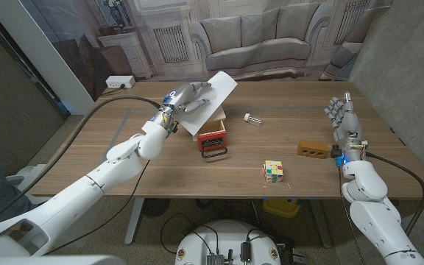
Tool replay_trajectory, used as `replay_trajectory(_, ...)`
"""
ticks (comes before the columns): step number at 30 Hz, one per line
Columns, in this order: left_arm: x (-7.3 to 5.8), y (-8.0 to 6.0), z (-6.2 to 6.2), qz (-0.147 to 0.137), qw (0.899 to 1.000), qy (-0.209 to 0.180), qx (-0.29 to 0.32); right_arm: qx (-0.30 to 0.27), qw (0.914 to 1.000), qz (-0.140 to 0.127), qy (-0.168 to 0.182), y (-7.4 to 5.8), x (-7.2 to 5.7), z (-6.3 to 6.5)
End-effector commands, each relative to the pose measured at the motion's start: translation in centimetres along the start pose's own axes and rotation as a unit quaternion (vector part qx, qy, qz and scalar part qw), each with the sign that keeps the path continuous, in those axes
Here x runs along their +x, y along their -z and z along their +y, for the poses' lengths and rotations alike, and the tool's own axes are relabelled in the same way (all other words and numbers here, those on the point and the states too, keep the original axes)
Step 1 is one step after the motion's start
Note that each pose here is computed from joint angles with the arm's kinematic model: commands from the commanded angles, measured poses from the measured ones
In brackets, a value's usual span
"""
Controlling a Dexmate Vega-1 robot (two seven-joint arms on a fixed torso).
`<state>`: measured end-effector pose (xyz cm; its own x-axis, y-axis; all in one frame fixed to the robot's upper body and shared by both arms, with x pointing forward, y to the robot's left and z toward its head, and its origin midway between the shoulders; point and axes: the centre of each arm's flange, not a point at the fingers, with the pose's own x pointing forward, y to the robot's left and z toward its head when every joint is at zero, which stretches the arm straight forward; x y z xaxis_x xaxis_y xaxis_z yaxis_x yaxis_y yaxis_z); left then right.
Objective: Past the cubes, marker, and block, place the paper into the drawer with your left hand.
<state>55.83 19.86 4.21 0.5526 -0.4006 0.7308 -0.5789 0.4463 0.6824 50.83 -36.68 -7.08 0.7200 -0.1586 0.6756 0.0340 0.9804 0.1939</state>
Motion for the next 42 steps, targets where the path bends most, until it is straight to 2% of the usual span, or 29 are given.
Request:
replay_trajectory(1, 0.2, 0.2, -1.0, 0.002, 1.000, 0.018, 0.006, -0.002, 1.0000, -0.001, 0.009, 0.0, -0.3, 0.0)
replay_trajectory(13, 0.0, 0.2, -2.2, 0.003, 0.999, 0.040, -0.006, -0.006, 0.9997, 0.003, 0.024, 0.2, -0.4, -0.1)
replay_trajectory(23, 0.0, 0.1, -2.6, 0.006, 0.999, 0.047, -0.008, -0.005, 0.9996, 0.003, 0.027, 0.2, -0.7, -0.1)
replay_trajectory(42, -1.0, 0.5, -4.0, 0.027, 0.997, 0.063, -0.025, -0.008, 0.9995, 0.013, 0.029, 0.1, -1.3, -0.2)
